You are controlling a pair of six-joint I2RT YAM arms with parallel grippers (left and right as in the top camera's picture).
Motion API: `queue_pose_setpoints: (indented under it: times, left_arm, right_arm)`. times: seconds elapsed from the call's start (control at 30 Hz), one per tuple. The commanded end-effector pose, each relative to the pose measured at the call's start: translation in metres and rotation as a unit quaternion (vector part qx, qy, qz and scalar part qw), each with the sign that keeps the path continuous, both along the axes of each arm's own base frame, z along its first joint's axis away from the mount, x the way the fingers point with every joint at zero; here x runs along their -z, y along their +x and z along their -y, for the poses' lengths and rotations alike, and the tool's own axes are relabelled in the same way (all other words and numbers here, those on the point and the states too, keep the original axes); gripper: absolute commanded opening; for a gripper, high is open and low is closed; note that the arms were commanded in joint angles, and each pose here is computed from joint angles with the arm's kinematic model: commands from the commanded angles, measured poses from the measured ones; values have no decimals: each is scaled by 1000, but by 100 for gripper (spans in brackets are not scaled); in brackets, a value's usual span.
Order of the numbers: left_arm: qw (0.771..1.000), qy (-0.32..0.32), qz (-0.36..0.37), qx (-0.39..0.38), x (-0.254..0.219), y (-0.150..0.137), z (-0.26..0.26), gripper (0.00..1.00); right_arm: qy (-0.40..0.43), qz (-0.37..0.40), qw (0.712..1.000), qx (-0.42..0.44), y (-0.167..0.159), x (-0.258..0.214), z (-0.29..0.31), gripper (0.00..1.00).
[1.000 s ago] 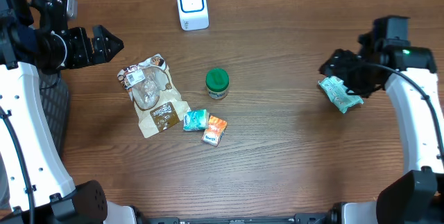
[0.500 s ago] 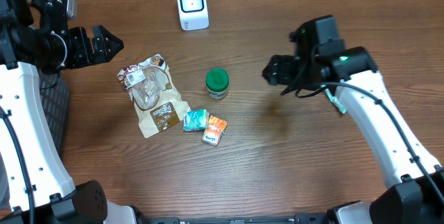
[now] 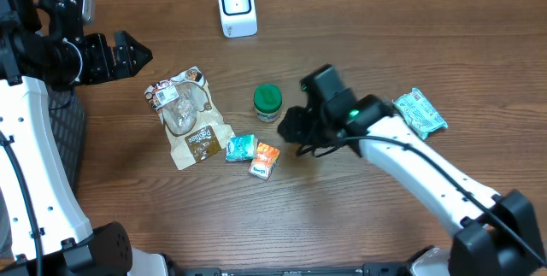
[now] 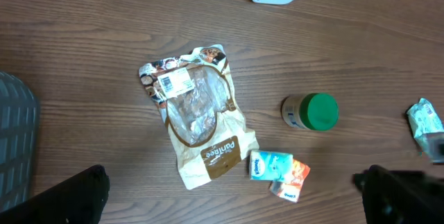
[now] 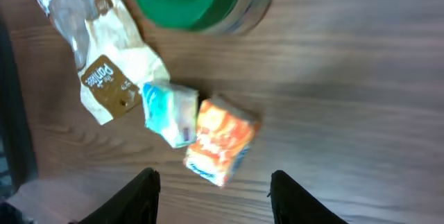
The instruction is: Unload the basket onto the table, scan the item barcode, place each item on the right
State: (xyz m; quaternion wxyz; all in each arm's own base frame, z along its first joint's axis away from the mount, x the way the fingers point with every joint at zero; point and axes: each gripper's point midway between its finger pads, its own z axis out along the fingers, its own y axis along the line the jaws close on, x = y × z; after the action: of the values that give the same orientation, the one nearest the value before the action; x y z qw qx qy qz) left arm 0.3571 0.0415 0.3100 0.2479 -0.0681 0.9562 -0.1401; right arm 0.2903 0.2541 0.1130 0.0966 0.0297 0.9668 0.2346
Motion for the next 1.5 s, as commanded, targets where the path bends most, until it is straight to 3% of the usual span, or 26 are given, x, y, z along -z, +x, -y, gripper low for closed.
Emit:
queue_pose_setpoints:
  times: [0.0,0.27,0.67,0.93,1.2,1.47]
  left_arm:
    - [1000,4,16,10,-8,-1,2,100]
    - [1000,4,16,10,-8,-1,2,99]
    - [1000,4,16,10,-8,-1,2,100]
    - [1000,4,16,10,-8,-1,2,100]
    - [1000,4,16,10,-8,-1,2,100]
    - [1000,4,16,10,-8,-1,2,100]
  right_arm:
    - [2,-40,999,8,-18,21,-26,49]
    - [29,-90,991,-90,-67,66,-96,48]
    - [-9,-106,993,-53,-67,80,-82,44]
    - [-57,-163,985,25,-37,89,-5,45]
    - [-66,-147,982,100,19,92,78,45]
    - [-32,-89,995,10,52,50,84,46]
